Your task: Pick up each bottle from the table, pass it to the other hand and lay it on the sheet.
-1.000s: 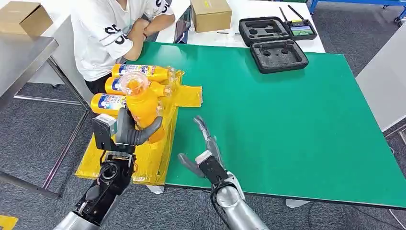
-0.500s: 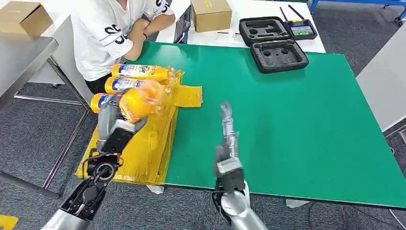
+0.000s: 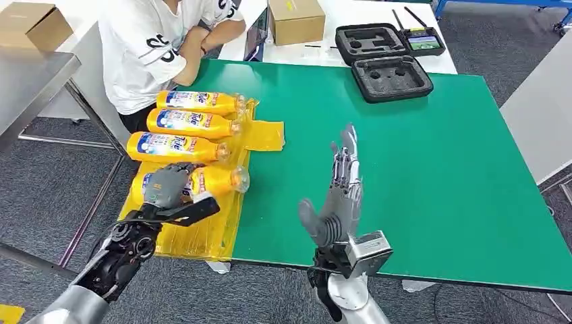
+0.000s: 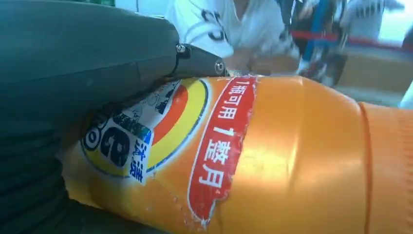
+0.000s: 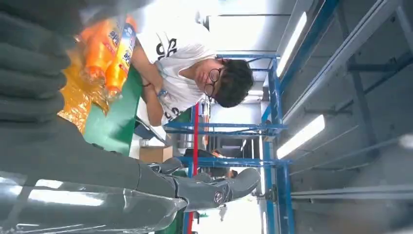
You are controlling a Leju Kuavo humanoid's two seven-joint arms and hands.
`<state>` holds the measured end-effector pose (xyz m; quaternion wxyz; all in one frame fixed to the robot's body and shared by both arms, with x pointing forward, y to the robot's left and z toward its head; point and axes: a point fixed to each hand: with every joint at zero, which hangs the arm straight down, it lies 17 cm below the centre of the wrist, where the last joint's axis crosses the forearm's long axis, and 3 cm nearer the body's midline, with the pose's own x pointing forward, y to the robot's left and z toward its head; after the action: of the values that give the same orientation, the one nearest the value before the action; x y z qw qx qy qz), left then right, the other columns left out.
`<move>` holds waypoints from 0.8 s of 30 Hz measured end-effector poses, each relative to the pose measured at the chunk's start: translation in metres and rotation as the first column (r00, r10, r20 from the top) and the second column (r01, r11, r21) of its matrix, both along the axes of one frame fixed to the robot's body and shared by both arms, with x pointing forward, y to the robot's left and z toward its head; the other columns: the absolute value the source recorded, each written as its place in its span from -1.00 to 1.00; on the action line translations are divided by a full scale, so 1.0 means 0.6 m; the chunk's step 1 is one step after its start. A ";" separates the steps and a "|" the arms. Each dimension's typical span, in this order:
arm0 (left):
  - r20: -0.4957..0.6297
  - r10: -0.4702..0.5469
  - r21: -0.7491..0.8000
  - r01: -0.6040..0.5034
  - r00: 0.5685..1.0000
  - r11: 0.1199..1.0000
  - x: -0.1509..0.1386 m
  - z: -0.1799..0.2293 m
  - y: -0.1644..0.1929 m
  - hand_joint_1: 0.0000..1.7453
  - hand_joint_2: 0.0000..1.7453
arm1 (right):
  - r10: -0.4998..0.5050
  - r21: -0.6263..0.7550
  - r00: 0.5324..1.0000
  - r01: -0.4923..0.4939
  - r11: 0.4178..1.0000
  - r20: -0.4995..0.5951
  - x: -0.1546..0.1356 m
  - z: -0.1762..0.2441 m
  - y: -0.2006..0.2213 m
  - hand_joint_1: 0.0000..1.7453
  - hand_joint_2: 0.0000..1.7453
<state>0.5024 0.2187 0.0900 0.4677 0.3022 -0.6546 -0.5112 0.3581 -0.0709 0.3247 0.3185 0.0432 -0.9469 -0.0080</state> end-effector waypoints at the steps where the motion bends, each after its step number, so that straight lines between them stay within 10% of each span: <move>1: -0.018 -0.006 0.021 0.007 1.000 1.000 -0.002 -0.010 0.000 1.00 1.00 | 0.003 0.000 1.000 -0.003 1.000 -0.002 0.001 -0.001 0.000 -1.00 1.00; 24: -0.333 -0.213 0.099 0.259 0.919 0.961 -0.015 -0.094 -0.059 1.00 1.00 | 0.124 -0.035 0.990 -0.127 0.991 -0.072 0.037 -0.035 0.044 -1.00 1.00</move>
<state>0.4934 0.1833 0.0336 0.4797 0.1665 -0.5643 -0.6509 0.3803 -0.0444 0.3034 0.3520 0.0961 -0.9306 0.0294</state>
